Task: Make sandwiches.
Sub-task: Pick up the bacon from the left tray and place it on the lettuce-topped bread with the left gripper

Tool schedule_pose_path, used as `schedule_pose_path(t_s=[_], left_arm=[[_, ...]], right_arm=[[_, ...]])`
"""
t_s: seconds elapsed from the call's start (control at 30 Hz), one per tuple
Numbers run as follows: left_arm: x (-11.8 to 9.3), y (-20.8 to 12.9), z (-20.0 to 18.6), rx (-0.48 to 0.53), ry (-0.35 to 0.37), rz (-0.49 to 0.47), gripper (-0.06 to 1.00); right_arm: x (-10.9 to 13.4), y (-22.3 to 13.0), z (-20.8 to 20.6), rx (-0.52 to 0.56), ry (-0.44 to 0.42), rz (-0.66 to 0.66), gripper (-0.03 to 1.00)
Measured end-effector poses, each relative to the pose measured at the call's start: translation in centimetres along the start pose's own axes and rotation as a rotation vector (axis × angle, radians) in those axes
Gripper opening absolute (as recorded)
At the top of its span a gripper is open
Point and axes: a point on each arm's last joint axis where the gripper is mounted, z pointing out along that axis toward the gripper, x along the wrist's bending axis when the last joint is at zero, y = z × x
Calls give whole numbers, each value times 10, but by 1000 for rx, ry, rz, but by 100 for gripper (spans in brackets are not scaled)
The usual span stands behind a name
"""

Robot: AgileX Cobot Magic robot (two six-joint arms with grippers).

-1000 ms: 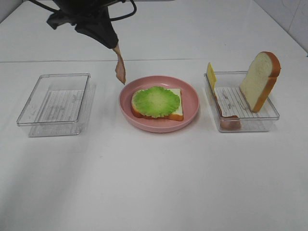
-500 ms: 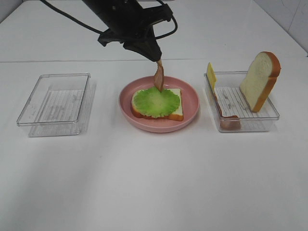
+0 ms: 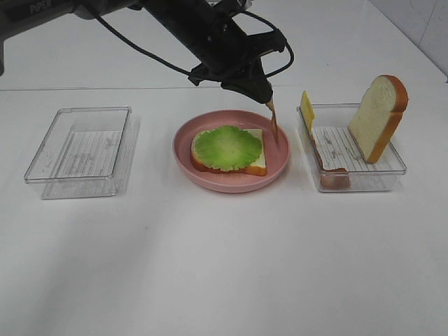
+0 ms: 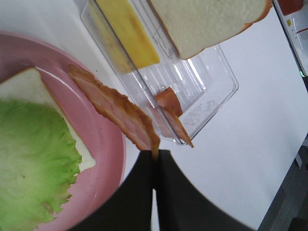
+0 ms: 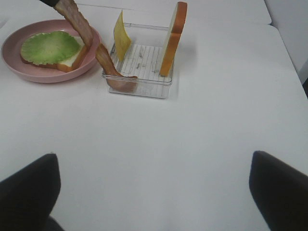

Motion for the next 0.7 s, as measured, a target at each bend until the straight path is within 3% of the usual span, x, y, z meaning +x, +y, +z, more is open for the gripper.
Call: schedule_pose_path(t_s=[0.1, 0.17, 0.3, 0.7], left_arm=[[8, -3, 10, 27, 15, -3, 0], [17, -9, 14, 83, 75, 23, 0], [22, -12, 13, 116, 127, 49, 0], [37, -13, 9, 139, 296, 47, 0]], right_arm=[[0, 0, 0, 0, 0, 0, 98], [0, 0, 0, 0, 0, 0, 98], [0, 0, 0, 0, 0, 0, 98], [0, 0, 0, 0, 0, 0, 98]])
